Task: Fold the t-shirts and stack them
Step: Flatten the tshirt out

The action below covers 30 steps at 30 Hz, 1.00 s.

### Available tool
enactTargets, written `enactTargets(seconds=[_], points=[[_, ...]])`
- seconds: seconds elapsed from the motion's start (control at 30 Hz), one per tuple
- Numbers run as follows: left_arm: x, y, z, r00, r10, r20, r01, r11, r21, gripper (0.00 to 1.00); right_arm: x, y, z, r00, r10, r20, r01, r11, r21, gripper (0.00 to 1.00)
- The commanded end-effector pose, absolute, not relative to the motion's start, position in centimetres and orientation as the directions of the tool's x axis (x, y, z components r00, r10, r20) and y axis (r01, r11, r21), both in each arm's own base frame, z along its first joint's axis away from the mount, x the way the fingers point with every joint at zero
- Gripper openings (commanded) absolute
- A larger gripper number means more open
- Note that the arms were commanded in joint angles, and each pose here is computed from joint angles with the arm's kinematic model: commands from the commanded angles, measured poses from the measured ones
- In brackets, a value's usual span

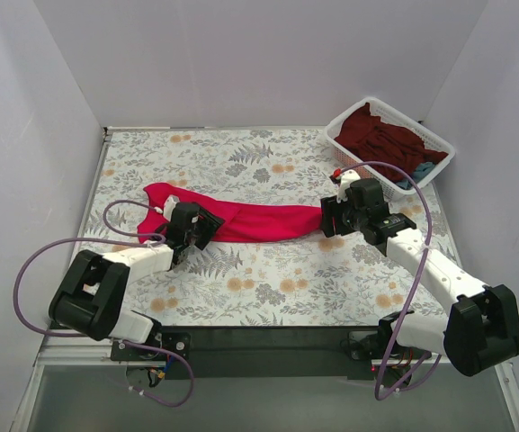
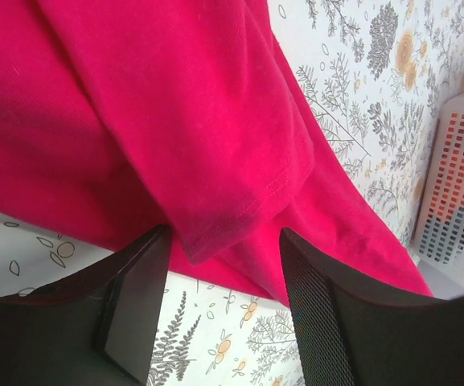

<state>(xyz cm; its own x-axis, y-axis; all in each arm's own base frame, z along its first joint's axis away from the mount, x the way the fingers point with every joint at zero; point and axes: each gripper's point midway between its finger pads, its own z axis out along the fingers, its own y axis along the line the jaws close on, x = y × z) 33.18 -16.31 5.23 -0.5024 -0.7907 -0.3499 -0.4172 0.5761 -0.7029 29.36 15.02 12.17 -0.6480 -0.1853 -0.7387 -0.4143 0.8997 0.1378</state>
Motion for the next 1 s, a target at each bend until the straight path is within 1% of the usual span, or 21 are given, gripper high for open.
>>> enactTargets(seconds=[0.0,0.17,0.27,0.47,0.6,0.8,0.97], points=[[34.6,-16.8,6.5,-0.483,-0.788,-0.381,-0.374,0.580,-0.724,0.54,29.7,15.4,13.1,-0.614,-0.160,-0.773,-0.422,0.894,0.150,0.66],[34.6,-16.9,7.9,-0.471,-0.797,-0.378,-0.352,0.563,-0.748,0.46,29.6,15.4,13.4,-0.606,-0.159,-0.779,-0.423,0.894,0.147,0.66],[34.5,-16.8,9.1,-0.458,-0.802,-0.383,-0.337,0.555,-0.760,0.44,29.6,15.3,13.5,-0.601,-0.158,-0.783,-0.423,0.895,0.144,0.66],[34.6,-16.9,10.5,-0.450,-0.806,-0.385,-0.317,0.547,-0.775,0.44,29.7,15.4,13.7,-0.599,-0.156,-0.786,-0.424,0.894,0.146,0.66],[34.8,-17.1,10.1,-0.456,-0.804,-0.381,-0.326,0.549,-0.770,0.44,29.7,15.4,13.7,-0.597,-0.157,-0.787,-0.425,0.894,0.144,0.66],[34.7,-17.4,7.8,-0.477,-0.806,-0.350,-0.368,0.545,-0.753,0.43,29.6,15.4,13.5,-0.602,-0.157,-0.783,-0.422,0.895,0.145,0.66],[35.0,-17.4,7.3,-0.474,-0.807,-0.351,-0.372,0.545,-0.751,0.33,29.8,15.3,13.4,-0.600,-0.158,-0.785,-0.422,0.896,0.142,0.66]])
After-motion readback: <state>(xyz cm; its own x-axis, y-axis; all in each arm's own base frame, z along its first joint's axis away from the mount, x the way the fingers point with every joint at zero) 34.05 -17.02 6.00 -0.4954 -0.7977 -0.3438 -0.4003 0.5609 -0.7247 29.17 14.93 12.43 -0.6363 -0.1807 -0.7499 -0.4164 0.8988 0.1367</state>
